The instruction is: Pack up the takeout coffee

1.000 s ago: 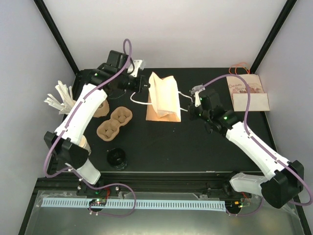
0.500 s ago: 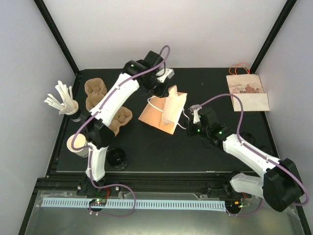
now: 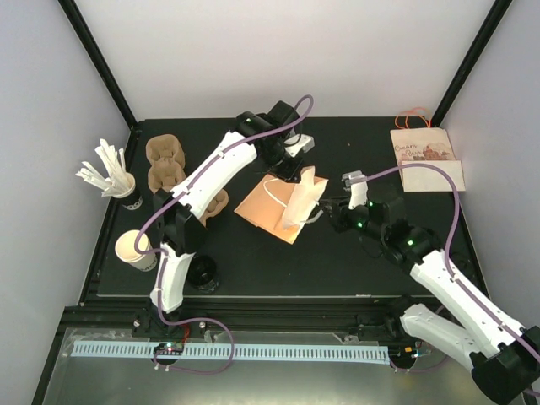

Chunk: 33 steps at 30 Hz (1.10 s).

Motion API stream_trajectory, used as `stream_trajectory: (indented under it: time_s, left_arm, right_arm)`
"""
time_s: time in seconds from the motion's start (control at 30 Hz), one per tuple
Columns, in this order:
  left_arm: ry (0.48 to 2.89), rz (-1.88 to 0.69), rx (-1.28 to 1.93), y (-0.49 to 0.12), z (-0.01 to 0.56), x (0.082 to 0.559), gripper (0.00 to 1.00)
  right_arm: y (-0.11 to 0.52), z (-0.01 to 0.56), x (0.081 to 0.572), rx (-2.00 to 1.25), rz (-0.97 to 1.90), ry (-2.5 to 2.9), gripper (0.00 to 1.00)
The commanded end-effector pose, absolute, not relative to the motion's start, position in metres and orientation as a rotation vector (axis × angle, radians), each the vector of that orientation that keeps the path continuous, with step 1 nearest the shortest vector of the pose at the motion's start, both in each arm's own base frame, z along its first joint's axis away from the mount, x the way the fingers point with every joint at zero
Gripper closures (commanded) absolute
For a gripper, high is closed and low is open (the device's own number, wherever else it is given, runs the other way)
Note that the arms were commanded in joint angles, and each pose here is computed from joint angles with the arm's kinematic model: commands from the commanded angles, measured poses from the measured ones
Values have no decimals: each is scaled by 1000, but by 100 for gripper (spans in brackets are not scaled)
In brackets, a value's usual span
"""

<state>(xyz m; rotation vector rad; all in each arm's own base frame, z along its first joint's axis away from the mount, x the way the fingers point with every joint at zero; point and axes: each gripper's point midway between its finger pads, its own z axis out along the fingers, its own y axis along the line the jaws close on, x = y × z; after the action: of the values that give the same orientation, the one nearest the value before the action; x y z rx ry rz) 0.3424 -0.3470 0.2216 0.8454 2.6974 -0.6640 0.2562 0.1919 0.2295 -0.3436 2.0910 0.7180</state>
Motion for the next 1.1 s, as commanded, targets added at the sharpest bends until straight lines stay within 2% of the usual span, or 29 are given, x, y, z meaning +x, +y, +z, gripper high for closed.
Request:
stream_trajectory:
  time_s: [0.0, 0.13, 0.23, 0.53, 0.77, 1.07]
  left_arm:
    - [2728, -701, 864, -356, 220, 328, 99]
    - [2730, -709, 861, -357, 220, 325, 99]
    - [2732, -708, 847, -356, 220, 325, 98]
    - [2699, -723, 785, -355, 237, 326, 99]
    - [2599, -895, 795, -367, 272, 318, 98]
    - [2492, -936, 776, -358, 315, 309, 98]
  right_arm:
    - [209, 256, 259, -344, 845, 2054, 68]
    - [232, 266, 281, -269, 965, 2070, 78]
    - [242, 251, 298, -178, 1005, 2127, 98]
    - [233, 191, 309, 46, 948, 2223, 99]
    - [242, 165, 320, 110, 962, 2238, 99]
    - [209, 149, 339, 193, 652, 2260, 99]
